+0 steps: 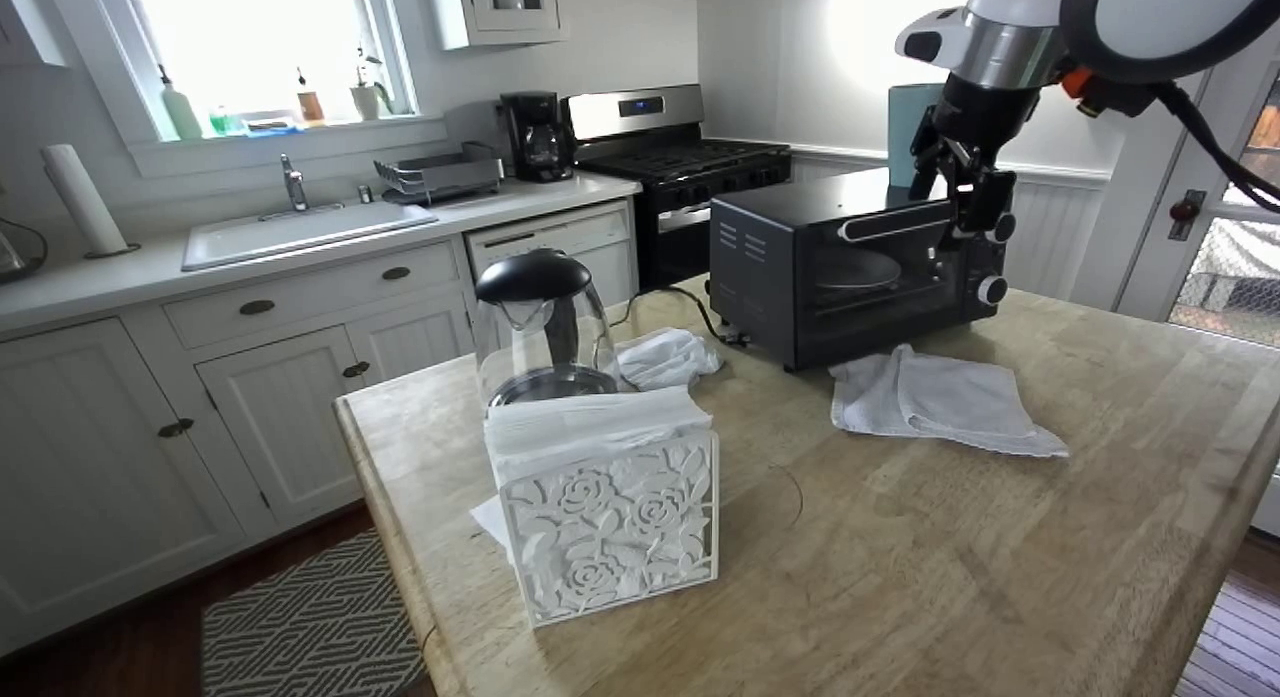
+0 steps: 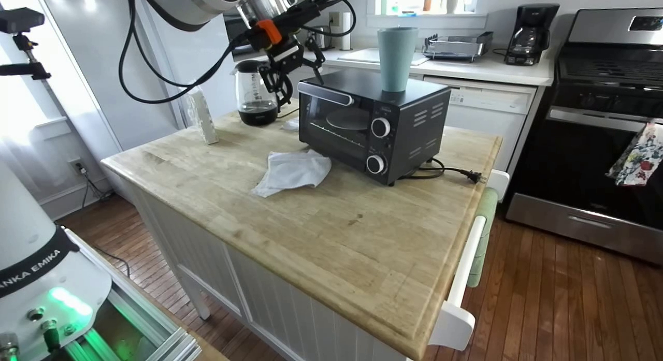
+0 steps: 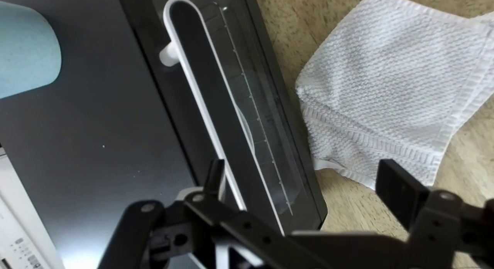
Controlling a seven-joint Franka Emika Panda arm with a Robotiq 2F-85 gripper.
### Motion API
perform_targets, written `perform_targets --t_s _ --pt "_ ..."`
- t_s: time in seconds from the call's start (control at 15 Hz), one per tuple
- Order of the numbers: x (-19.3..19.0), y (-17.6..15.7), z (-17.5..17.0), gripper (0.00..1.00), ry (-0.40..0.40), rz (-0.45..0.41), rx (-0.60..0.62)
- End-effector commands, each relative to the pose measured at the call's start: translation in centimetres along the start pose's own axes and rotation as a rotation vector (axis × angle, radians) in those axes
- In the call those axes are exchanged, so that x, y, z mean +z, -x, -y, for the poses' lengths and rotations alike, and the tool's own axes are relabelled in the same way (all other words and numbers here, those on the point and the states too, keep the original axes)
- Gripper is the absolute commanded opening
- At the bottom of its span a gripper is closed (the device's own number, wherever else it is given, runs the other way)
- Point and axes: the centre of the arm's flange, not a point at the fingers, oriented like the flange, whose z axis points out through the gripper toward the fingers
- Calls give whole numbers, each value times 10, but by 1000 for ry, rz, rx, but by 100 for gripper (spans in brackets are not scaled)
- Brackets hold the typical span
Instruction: Open the toaster oven door
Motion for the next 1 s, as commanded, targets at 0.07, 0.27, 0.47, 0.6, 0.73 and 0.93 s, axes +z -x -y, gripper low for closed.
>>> perform_targets --t_s 0.07,0.27,0.47,0.6,0.73,0.93 --pt "12 -4 -5 100 33 -5 -74" --pt "15 -7 -2 100 40 -17 -118" --pt "16 -9 0 100 44 -30 -158" --pt "17 -9 1 100 31 -31 -175" --pt "20 -10 3 100 19 -28 -190" --pt "20 -11 12 100 -28 -10 -215"
